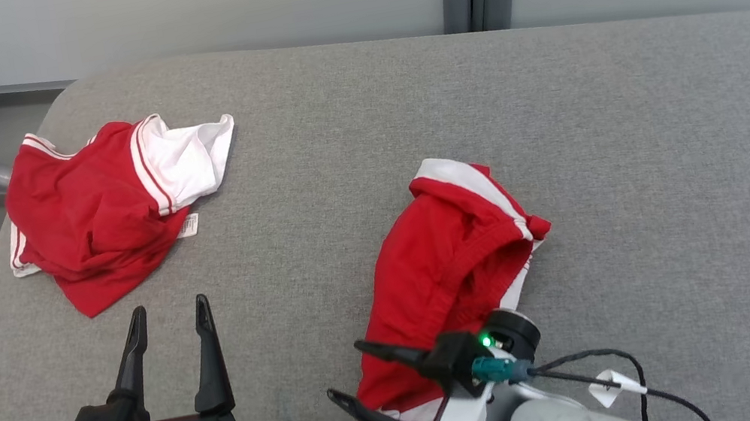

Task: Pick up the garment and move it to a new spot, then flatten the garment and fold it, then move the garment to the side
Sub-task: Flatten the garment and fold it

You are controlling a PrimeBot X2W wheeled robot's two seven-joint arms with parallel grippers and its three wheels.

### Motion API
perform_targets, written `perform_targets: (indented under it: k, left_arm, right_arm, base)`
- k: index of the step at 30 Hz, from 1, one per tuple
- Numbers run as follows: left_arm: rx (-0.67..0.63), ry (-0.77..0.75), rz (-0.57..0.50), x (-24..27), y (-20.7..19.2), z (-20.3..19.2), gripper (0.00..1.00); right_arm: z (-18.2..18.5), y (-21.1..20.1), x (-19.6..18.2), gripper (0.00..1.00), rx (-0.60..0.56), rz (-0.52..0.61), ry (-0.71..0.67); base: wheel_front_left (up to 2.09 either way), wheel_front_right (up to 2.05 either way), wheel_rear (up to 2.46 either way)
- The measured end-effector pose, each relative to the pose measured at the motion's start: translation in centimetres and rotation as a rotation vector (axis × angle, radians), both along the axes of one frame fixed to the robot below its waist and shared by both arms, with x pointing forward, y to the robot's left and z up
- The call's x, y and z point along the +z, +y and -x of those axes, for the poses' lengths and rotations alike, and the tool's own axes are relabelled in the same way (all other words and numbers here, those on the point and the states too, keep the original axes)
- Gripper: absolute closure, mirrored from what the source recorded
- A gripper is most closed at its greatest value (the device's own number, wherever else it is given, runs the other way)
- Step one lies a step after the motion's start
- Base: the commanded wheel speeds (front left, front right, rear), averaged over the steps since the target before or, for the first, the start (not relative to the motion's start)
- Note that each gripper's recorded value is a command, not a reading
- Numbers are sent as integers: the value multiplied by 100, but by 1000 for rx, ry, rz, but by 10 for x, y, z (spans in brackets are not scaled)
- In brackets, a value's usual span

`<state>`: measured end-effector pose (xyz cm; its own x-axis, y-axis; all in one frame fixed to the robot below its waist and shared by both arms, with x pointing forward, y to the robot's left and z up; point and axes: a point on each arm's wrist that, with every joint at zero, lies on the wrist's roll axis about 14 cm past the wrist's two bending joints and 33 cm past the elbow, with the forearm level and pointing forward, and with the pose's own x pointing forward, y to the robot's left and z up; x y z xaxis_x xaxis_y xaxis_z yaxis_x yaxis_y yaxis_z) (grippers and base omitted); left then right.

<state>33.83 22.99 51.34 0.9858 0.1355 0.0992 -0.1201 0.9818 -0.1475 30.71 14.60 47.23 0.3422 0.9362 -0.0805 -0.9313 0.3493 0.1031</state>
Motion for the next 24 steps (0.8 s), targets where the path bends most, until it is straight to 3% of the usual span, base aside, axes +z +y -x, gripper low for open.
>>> perform_targets:
  k: [4,11,17,24]
  left_arm:
    - [-4,-3,1,1,-1,-1,0]
    - [-29,-16,-2,4,-8,-4,0]
    - [-49,-12,-2,3,-15,-7,0]
    - [-41,2,1,-1,-13,-8,0]
  right_arm:
    - [-33,-19,23,0,-106,-54,-45]
    - [-99,-98,53,0,-378,-84,-148]
    - [-116,-150,31,0,-514,-23,-128]
    - [-115,-163,-13,0,-541,66,-42]
  base:
    - [0,0,0]
    - [0,0,0]
    - [0,0,0]
    - [0,0,0]
